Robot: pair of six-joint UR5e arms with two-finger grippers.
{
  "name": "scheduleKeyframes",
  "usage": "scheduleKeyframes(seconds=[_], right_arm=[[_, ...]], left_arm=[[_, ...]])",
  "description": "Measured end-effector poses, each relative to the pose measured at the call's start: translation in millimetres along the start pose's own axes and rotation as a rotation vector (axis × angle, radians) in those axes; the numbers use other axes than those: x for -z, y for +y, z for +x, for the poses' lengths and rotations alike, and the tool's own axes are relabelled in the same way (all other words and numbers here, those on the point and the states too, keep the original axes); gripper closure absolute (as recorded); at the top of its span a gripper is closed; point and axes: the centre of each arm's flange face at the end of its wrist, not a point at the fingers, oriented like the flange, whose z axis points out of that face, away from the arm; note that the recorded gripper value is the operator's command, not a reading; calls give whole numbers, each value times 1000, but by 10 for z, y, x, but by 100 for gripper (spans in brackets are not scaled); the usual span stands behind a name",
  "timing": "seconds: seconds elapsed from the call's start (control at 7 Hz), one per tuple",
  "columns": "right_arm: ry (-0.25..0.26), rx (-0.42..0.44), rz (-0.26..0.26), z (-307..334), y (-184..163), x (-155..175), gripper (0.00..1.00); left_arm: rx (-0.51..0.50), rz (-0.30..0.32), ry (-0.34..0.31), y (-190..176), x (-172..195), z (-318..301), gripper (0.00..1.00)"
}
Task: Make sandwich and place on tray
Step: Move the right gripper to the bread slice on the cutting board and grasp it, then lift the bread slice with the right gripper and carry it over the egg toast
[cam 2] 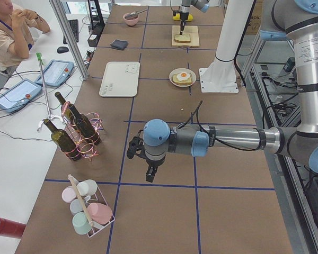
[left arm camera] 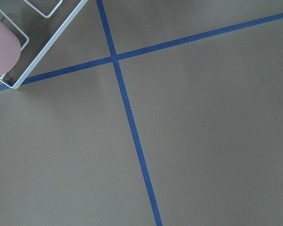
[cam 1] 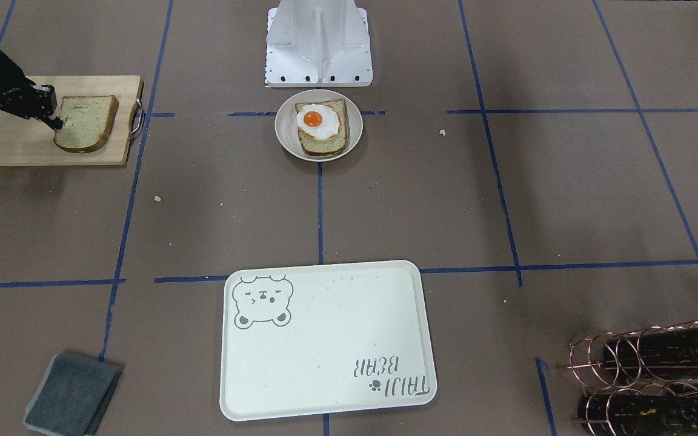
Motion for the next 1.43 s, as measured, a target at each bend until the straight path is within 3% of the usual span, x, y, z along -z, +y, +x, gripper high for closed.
scheduleKeyframes(seconds=[0.29,0.71,1.14,1.43], right_arm=[[-56,17,-12,-57,33,90,100],[-199,-20,-31,-542,3,291,100],[-383,-121,-19,-1565,-361,114,100],[-467,-140,-12,-2514,-678,-62,100]], left_arm=[[0,0,0,2,-1,0,0],[-1,1,0,1,3,4,0],[0,1,0,0,4,5,0],[-1,1,0,0,4,5,0]])
